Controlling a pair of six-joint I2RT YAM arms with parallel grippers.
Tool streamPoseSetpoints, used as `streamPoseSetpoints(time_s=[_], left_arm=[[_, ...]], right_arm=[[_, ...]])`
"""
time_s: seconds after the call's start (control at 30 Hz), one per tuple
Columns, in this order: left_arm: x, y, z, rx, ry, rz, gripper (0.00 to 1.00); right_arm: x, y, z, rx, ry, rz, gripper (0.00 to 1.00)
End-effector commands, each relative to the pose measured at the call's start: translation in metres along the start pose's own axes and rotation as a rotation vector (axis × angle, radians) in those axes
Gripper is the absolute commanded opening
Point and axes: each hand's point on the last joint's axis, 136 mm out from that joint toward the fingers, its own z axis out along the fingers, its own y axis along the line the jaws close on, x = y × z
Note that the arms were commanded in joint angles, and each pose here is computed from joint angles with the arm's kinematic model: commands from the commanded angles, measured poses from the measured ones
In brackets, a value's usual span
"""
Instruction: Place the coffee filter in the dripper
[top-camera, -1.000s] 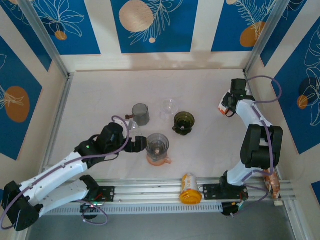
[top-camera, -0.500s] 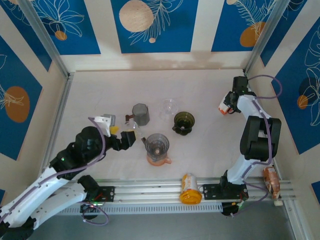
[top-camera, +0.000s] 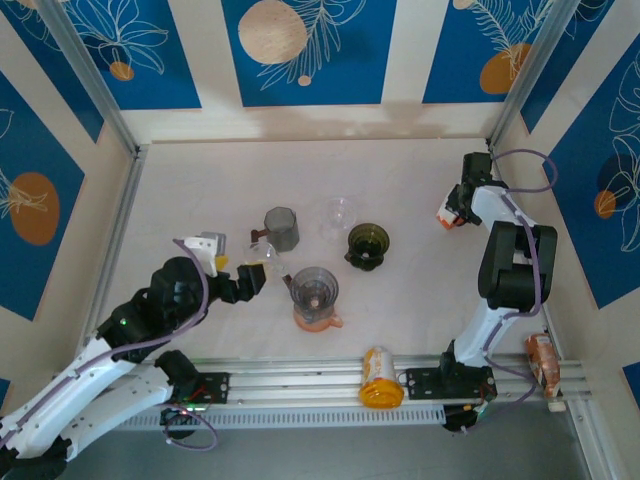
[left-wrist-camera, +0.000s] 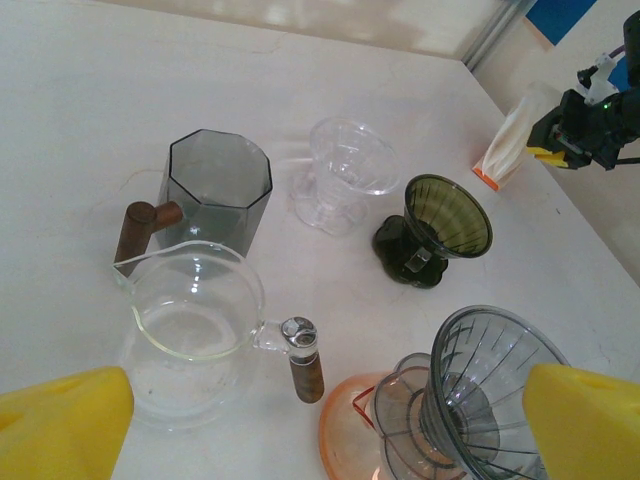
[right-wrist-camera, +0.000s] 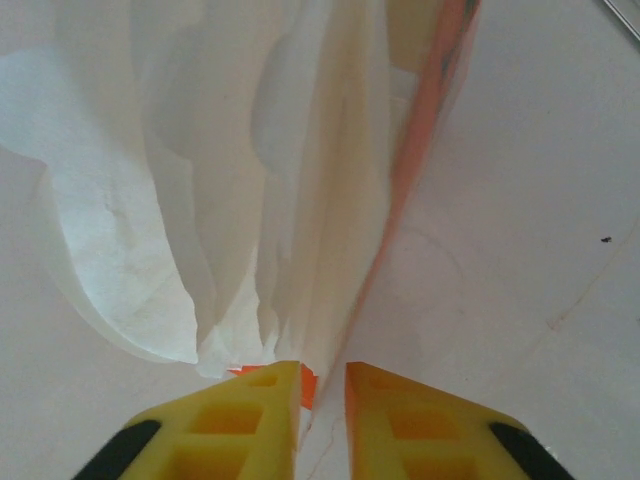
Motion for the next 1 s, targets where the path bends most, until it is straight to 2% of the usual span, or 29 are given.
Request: streamPoseSetpoints(time_s=[0.0,0.2,0.4,0.57,0.77,0.97], left_arm=[[0.004,0.007,0.003,-0.032,0.009,0.028,1.0],[0.007,0.008,0.006,-0.033,0.012,0.024,1.0],[0.011,0.005,0.009,-0.014,0.025,0.008,1.0],[0.014,0.005,0.009,-0.006,0.036,-0.002,1.0],[0.018,0.006,0.008,0.001,0.034,-0.021,1.0],[0.022,0.007,0.012,-0.004,0.045,-0.03,1.0]], right_arm=[[-0.009,-0.001,-0.001,0.007,-0.017,-0.018,0.14],[-0.01,0.018,-0.01,-0.036,-0.041,-0.128,0.0],[-0.001,0.054,-0.033,-0.142,-0.096,-0.29,0.0],[0.019,0.085,-0.047,-0.266,-0.106,-0.413,0.0],[0.048,0.111,-0.046,-0.32,-0.074,-0.565,0.0],[0.067,0.124,-0.039,-0.347,-0.037,-0.613,0.0]])
